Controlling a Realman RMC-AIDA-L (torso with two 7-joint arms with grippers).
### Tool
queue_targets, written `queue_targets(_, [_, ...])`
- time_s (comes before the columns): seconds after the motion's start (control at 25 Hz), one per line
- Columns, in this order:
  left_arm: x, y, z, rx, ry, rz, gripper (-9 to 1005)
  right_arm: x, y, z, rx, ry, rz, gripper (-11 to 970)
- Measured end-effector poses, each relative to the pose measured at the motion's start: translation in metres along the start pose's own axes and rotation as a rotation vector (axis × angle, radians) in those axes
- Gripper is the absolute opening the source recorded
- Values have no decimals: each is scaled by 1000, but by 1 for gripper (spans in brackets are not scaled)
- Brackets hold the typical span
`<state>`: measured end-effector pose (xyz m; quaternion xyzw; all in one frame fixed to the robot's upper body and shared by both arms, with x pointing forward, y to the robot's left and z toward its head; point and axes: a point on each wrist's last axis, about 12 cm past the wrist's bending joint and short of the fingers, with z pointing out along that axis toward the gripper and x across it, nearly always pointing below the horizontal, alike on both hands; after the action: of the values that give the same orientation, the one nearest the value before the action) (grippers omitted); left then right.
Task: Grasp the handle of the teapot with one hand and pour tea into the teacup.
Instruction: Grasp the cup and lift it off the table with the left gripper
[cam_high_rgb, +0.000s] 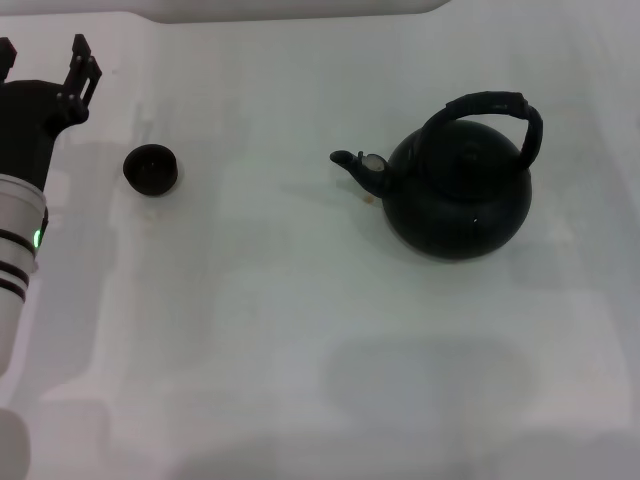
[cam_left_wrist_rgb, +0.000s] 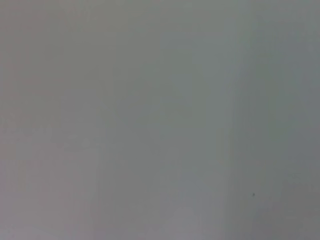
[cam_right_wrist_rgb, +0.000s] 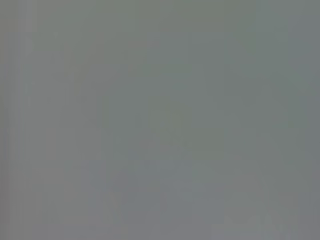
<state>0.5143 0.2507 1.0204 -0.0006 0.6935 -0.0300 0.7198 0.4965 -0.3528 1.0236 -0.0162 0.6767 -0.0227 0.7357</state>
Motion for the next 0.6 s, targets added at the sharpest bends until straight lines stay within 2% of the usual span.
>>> queue_targets(0.6, [-1, -2, 1, 3, -5, -9, 839, 0, 0, -1, 2, 1, 2, 876])
